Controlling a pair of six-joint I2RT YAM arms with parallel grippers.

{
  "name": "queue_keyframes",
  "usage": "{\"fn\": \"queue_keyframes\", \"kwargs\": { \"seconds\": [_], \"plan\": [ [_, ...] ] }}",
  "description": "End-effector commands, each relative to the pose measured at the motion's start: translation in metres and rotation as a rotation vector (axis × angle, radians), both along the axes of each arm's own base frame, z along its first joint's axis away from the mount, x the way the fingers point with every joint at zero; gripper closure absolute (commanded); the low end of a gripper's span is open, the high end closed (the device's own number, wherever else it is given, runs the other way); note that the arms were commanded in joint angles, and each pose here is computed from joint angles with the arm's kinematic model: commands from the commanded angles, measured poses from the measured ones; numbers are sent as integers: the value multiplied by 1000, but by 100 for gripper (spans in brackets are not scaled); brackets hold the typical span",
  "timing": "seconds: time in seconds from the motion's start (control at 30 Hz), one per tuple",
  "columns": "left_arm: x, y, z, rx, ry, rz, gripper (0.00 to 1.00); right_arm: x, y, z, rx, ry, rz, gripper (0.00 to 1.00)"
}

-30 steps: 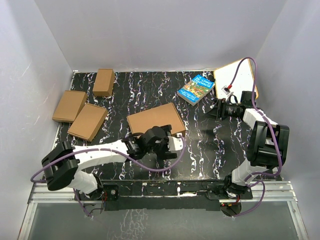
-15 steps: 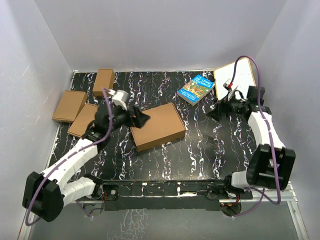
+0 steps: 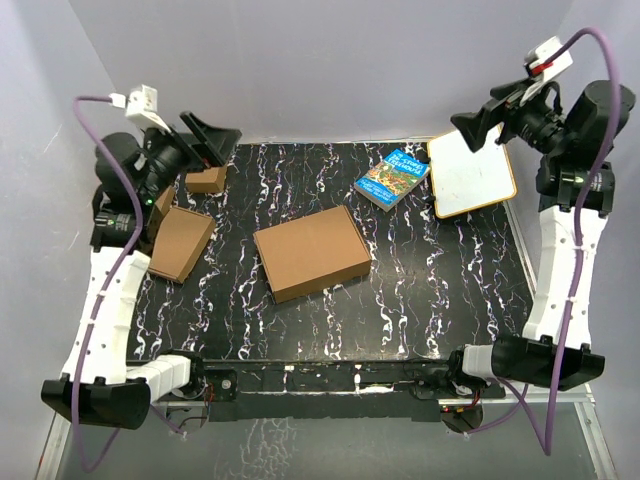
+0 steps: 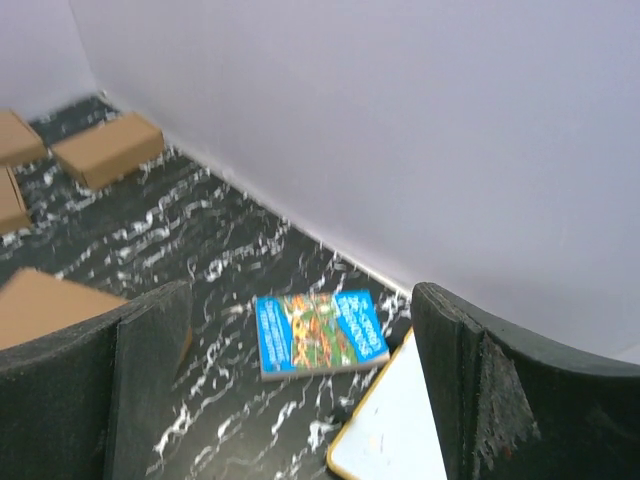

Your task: Fold the paper box

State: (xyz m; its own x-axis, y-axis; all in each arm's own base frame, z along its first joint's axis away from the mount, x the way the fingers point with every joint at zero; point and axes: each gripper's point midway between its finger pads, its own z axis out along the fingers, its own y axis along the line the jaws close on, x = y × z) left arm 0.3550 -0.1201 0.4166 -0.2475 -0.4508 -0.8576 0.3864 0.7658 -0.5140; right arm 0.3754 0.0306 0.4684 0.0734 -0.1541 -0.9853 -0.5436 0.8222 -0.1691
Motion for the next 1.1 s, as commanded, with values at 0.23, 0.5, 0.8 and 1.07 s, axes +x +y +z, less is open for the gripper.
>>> {"fn": "queue_keyframes", "kwargs": {
  "seconds": [0.23, 0.5, 0.8, 1.07],
  "plan": [
    [-37, -9, 84, 20, -142, -92, 3, -42, 9, 86, 220, -38, -69, 0],
    [-39, -7, 78, 48, -127, -86, 3, -43, 3, 83, 251, -31, -120, 0],
    [-40, -7, 72, 55, -118, -90, 3, -42, -2, 85, 241, -53, -144, 0],
    [-39, -8, 68, 55, -110, -98, 3, -42, -1, 81, 238, -47, -138, 0]
  ]
}}
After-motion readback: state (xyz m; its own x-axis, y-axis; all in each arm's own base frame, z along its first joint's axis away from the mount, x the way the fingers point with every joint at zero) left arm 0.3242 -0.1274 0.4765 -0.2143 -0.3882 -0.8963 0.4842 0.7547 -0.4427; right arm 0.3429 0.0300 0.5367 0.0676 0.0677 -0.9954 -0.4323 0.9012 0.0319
